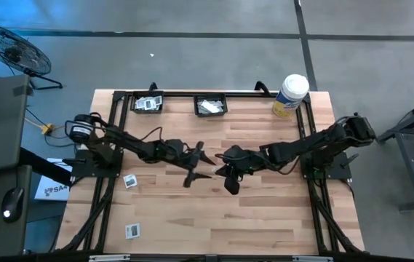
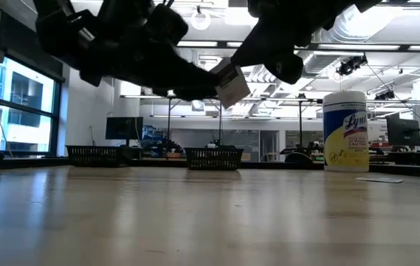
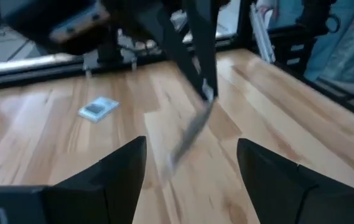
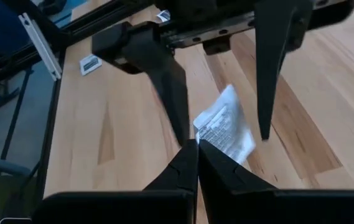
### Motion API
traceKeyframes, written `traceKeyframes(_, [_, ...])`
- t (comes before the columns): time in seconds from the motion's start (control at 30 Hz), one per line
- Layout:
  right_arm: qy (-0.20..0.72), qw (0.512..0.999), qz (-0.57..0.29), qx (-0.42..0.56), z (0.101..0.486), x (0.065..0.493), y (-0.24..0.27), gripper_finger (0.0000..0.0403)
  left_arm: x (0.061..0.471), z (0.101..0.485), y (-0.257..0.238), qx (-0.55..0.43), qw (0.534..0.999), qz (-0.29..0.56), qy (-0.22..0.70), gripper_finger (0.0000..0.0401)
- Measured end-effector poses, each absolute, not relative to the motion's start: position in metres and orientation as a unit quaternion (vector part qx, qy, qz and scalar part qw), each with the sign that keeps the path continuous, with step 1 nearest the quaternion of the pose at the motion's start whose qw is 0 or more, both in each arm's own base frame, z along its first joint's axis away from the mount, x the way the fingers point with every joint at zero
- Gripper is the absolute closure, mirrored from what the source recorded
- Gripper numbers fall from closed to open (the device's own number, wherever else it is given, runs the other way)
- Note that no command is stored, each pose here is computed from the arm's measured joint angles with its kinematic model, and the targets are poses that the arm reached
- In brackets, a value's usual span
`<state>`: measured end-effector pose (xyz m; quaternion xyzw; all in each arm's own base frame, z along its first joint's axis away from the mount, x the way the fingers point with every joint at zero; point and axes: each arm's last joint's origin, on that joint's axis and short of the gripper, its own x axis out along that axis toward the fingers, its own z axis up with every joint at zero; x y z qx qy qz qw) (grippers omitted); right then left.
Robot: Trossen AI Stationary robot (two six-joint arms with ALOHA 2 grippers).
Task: Pick & Place First Aid Supplies
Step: Put the gray towelette pack into the left black bin
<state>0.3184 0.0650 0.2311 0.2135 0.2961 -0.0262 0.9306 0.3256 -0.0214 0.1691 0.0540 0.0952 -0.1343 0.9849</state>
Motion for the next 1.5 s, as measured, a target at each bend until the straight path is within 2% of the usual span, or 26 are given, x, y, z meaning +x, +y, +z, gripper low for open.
traceKeyframes(0.1, [0.298,0.930,-0.021,0.213,0.231,0.318,0.065,0.0402,0.328,0.169,-0.025,0.053,0.983,-0.147,0.093,0.0162])
traceKeyframes(0.2, [0.294,0.932,-0.033,0.210,0.231,0.318,0.065,0.0401,0.328,0.169,-0.027,0.052,0.981,-0.163,0.094,0.0194])
traceKeyframes(0.3, [0.289,0.934,-0.047,0.205,0.231,0.319,0.064,0.0402,0.328,0.169,-0.027,0.051,0.980,-0.169,0.093,0.0249])
traceKeyframes(0.43, [0.289,0.934,-0.049,0.203,0.231,0.319,0.064,0.0400,0.328,0.169,-0.027,0.052,0.981,-0.162,0.090,0.0359])
traceKeyframes(0.5, [0.287,0.937,-0.052,0.193,0.231,0.319,0.063,0.0396,0.328,0.169,-0.026,0.054,0.984,-0.146,0.092,0.0388])
traceKeyframes(0.97, [0.263,0.947,-0.122,0.139,0.233,0.318,0.058,0.0341,0.328,0.166,-0.026,0.065,0.981,-0.147,0.106,0.0398])
traceKeyframes(1.17, [0.260,0.949,-0.115,0.135,0.236,0.319,0.059,0.0342,0.327,0.164,-0.023,0.063,0.980,-0.142,0.126,0.0399])
traceKeyframes(1.3, [0.262,0.950,-0.102,0.136,0.237,0.318,0.064,0.0347,0.317,0.170,-0.002,0.046,0.979,-0.081,0.183,0.0399])
traceKeyframes(1.5, [0.268,0.950,-0.082,0.137,0.236,0.313,0.083,0.0348,0.285,0.182,0.057,-0.030,0.954,0.083,0.287,0.0400])
